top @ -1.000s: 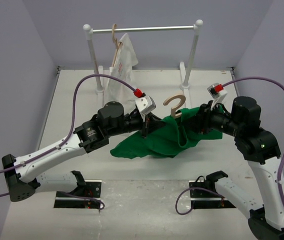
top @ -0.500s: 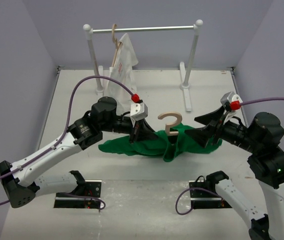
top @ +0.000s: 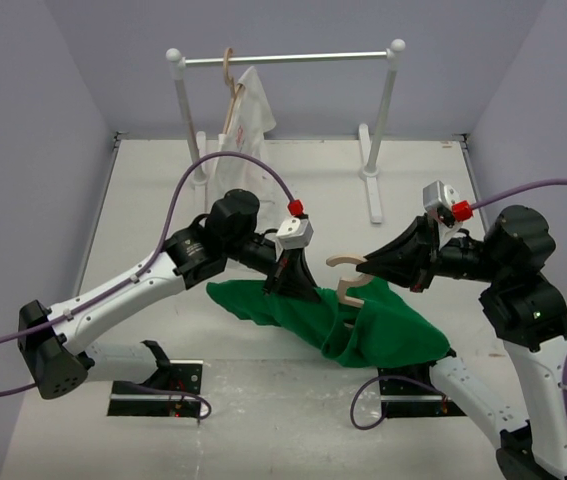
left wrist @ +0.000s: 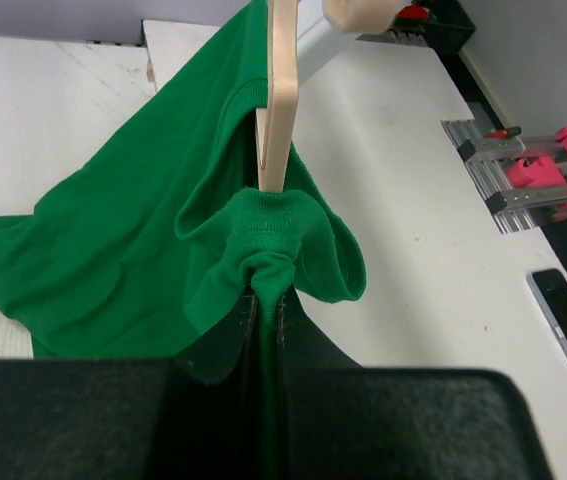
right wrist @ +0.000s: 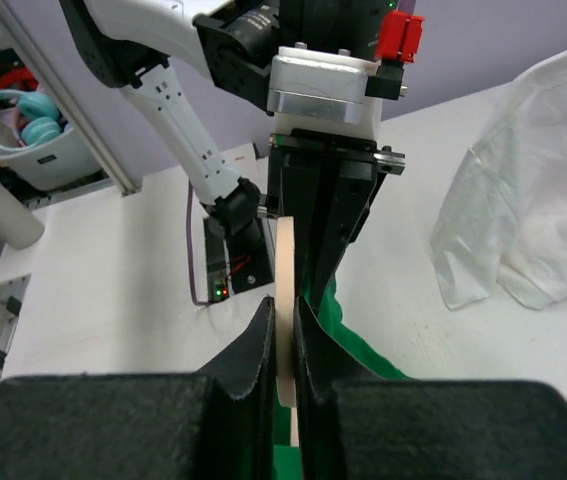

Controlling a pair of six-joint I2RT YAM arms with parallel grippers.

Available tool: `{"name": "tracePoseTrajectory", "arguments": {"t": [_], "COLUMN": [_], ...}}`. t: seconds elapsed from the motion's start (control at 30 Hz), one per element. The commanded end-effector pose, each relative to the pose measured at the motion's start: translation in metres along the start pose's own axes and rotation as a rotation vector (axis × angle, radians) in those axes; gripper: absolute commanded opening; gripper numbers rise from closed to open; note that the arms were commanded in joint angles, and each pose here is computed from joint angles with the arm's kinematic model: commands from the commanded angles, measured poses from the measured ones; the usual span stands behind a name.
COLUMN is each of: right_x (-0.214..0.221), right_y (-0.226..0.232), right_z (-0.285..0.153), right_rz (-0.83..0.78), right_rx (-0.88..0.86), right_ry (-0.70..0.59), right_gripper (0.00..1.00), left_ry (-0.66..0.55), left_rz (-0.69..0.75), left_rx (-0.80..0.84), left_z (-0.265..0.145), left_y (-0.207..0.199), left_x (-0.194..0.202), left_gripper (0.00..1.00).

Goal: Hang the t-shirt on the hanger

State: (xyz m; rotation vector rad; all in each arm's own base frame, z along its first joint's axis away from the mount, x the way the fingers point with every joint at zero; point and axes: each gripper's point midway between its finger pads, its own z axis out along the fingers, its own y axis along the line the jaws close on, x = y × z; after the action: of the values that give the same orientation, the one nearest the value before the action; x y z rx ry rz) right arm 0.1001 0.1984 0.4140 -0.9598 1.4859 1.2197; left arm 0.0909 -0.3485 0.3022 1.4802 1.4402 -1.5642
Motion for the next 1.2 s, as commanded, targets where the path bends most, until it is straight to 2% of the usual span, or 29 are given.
{"name": "tracePoseTrajectory", "arguments": {"t": [0.0,0.07,0.13,0.17,0.2,0.23,0.27,0.3,0.47,0.53,0.6,0.67,0.77,0.9,1.03,1.17], "right_x": [-0.002,-0.003,-0.008,-0.010,-0.013,-0.017,-0.021,-0.024,-0.053,-0.060,-0.067,-0.073,-0.078,-0.087,-0.091,-0.097], "right_y": [0.003,0.000,-0.008,-0.012,-0.015,-0.019,-0.021,-0.022,-0.035,-0.032,-0.023,-0.014,-0.005,0.008,0.016,0.025], "right_z": [0.005,0.004,0.000,-0.002,-0.005,-0.008,-0.011,-0.014,-0.047,-0.055,-0.061,-0.064,-0.068,-0.074,-0.078,-0.079], "right_rz": [0.007,0.008,0.001,-0.001,-0.004,-0.010,-0.015,-0.021,-0.073,-0.094,-0.117,-0.138,-0.143,-0.149,-0.137,-0.138], "right_rx": [-0.056,-0.022,0.066,0.104,0.146,0.189,0.219,0.247,0.502,0.536,0.541,0.524,0.521,0.518,0.518,0.495], "right_ry": [-0.005,-0.014,-0.046,-0.061,-0.077,-0.096,-0.113,-0.129,-0.271,-0.295,-0.317,-0.323,-0.324,-0.325,-0.328,-0.332], "right_gripper": [0.00,0.00,0.00,0.00,0.00,0.00,0.00,0.00,0.00,0.00,0.00,0.00,0.00,0.00,0.00,0.00], "left_ry": [-0.074,-0.091,-0.120,-0.136,-0.153,-0.172,-0.190,-0.209,-0.454,-0.571,-0.659,-0.674,-0.671,-0.607,-0.588,-0.536], "left_rz": [0.138,0.153,0.172,0.176,0.174,0.172,0.165,0.156,0.067,0.040,0.018,0.001,-0.019,-0.043,0.033,0.060], "left_rx": [-0.009,-0.057,-0.138,-0.185,-0.235,-0.282,-0.360,-0.445,-0.942,-1.060,-1.141,-1.181,-1.231,-1.269,-1.182,-1.096], "left_z": [-0.006,-0.010,-0.019,-0.023,-0.029,-0.035,-0.044,-0.054,-0.144,-0.176,-0.199,-0.205,-0.208,-0.198,-0.175,-0.149], "left_y": [-0.010,-0.007,-0.002,0.003,0.006,0.008,0.016,0.025,0.040,0.033,0.027,0.031,0.043,0.069,0.080,0.092], "left_x": [-0.043,-0.050,-0.059,-0.064,-0.068,-0.072,-0.076,-0.079,-0.091,-0.082,-0.066,-0.044,-0.027,-0.014,-0.033,-0.044], "left_gripper": [0.00,0.05,0.02,0.09,0.38,0.77,0.91,0.99,0.99,0.95,0.85,0.83,0.88,0.90,0.95,0.92]}}
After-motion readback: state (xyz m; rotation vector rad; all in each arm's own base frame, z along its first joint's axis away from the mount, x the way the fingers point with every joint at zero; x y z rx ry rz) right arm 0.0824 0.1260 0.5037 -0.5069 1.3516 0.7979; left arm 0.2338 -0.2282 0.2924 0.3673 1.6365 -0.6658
